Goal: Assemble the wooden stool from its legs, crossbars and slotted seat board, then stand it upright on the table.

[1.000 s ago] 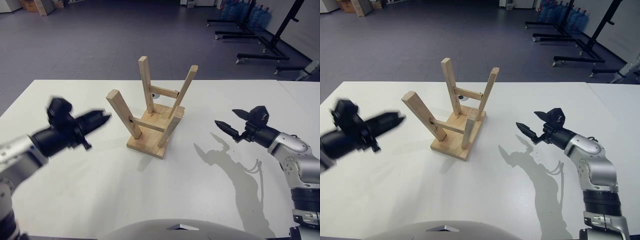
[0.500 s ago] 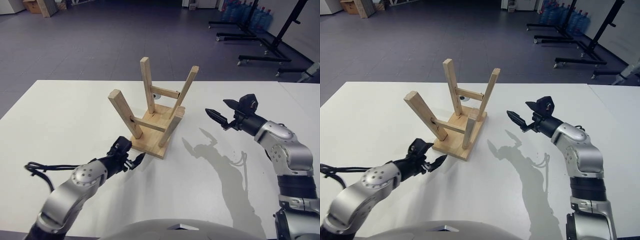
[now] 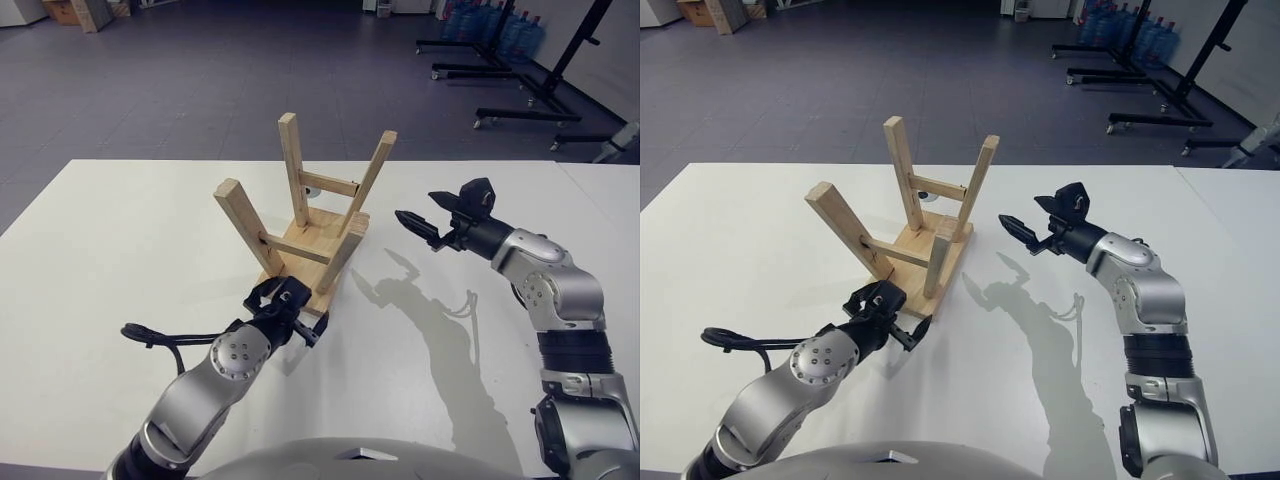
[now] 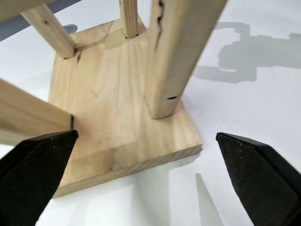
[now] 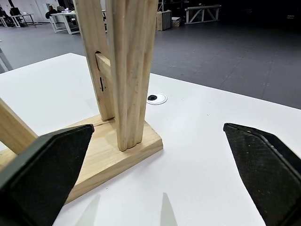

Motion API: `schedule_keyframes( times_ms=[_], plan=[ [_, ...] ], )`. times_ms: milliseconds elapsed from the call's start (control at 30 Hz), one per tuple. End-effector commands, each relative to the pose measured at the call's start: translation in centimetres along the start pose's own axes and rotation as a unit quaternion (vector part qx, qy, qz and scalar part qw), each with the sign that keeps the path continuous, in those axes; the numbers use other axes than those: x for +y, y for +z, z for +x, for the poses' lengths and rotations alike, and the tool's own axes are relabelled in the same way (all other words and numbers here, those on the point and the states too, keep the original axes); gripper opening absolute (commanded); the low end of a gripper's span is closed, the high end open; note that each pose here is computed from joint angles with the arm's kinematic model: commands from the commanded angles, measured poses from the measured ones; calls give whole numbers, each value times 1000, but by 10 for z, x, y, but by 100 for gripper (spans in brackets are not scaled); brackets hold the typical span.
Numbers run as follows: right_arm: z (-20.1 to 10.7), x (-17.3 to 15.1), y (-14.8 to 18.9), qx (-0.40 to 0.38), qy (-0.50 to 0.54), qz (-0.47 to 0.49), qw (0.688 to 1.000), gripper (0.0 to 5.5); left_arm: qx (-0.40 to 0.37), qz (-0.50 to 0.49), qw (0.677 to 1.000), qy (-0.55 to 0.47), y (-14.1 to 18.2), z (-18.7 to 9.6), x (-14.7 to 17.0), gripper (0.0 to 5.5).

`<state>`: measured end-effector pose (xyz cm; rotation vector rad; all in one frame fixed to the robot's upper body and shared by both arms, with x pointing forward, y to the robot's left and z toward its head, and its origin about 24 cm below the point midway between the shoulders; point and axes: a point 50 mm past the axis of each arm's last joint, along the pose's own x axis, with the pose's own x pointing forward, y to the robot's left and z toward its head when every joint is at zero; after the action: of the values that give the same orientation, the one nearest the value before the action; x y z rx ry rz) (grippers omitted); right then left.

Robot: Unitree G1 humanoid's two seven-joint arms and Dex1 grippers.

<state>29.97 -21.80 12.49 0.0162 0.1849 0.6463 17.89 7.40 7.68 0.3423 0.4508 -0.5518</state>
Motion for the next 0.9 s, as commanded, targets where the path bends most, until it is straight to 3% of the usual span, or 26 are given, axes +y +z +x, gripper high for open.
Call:
schedule_keyframes(
  times_ms=[33,400,700,767,833,900],
  plan=[
    [13,5,10,6,30,-12,999,509,18,12,1000,16,1,3,-12,539],
    [29,13,14,17,72,-23,997,509,71,-7,990,119,-21,41,-13,539],
    [9,7,-5,25,30,-10,999,509,165,-36,940,296,-90,-31,101,539],
    [8,10,-8,25,26,-7,999,509,118,-59,954,269,-76,-28,105,539],
    [4,11,-14,29,15,-1,999,509,46,-45,982,179,-49,-27,101,539],
    [-1,13,-24,40,-12,3,999,509,43,2,992,122,-45,-42,113,539]
  ],
)
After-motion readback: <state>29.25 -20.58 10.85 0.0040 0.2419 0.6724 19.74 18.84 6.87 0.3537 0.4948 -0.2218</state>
